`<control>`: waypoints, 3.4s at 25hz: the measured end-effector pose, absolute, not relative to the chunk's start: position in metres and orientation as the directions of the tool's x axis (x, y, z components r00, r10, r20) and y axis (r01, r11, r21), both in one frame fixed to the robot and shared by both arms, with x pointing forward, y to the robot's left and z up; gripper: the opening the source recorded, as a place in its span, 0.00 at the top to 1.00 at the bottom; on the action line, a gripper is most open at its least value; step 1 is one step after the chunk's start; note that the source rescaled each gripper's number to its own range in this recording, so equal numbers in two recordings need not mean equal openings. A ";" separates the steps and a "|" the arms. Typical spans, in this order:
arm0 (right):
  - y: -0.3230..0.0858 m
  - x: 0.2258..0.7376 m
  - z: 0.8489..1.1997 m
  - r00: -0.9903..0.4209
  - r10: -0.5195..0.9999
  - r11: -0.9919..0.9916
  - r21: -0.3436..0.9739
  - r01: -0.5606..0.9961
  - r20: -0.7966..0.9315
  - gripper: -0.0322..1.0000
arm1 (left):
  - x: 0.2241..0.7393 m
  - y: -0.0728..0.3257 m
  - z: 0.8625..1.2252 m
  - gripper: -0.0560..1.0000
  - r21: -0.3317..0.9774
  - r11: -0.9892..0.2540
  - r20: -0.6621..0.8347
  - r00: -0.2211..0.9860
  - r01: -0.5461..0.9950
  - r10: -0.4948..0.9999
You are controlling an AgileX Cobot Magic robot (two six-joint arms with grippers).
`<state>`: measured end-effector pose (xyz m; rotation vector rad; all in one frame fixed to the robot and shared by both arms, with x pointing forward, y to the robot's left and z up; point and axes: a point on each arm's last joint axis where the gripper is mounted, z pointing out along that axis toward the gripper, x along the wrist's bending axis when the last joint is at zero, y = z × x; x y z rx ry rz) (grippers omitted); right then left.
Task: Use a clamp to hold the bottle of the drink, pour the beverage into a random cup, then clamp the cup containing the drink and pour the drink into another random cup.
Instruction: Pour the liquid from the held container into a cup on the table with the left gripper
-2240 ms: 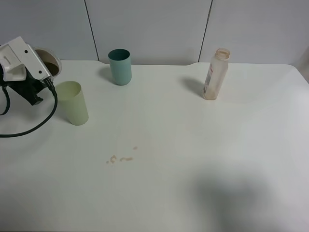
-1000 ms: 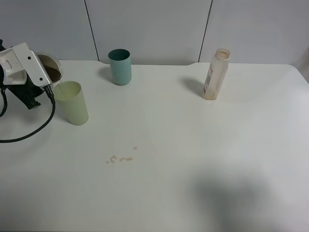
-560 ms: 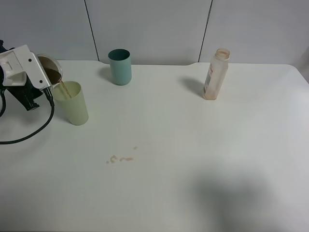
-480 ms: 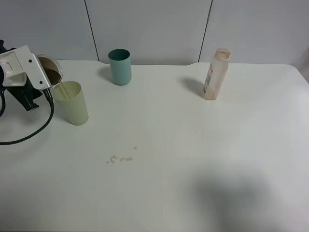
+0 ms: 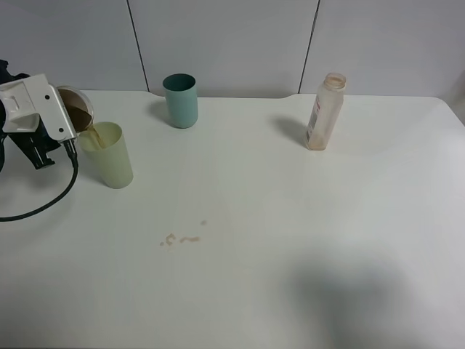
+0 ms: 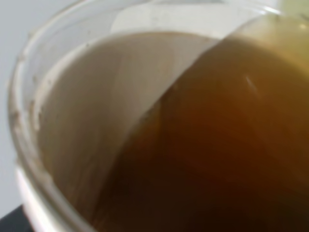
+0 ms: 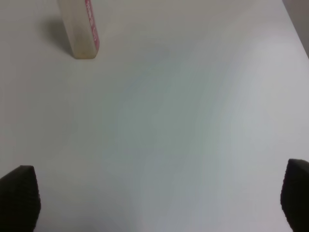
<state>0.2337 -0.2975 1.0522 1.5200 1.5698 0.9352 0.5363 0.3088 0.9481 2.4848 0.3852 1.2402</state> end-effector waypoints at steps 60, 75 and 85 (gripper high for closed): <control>-0.298 0.234 1.052 -0.017 1.000 0.029 0.890 0.455 -0.024 0.00 | 0.536 0.303 0.957 0.92 0.317 -0.948 0.765 0.585 0.024 0.270; -0.298 0.234 1.052 -0.017 1.000 0.029 0.890 0.455 -0.024 0.00 | 0.534 0.304 0.963 0.92 0.285 -0.959 0.785 0.573 0.004 0.236; -0.298 0.234 1.052 -0.017 1.000 0.029 0.890 0.455 -0.024 0.00 | 0.532 0.304 0.971 0.92 0.276 -0.961 0.800 0.554 0.000 0.230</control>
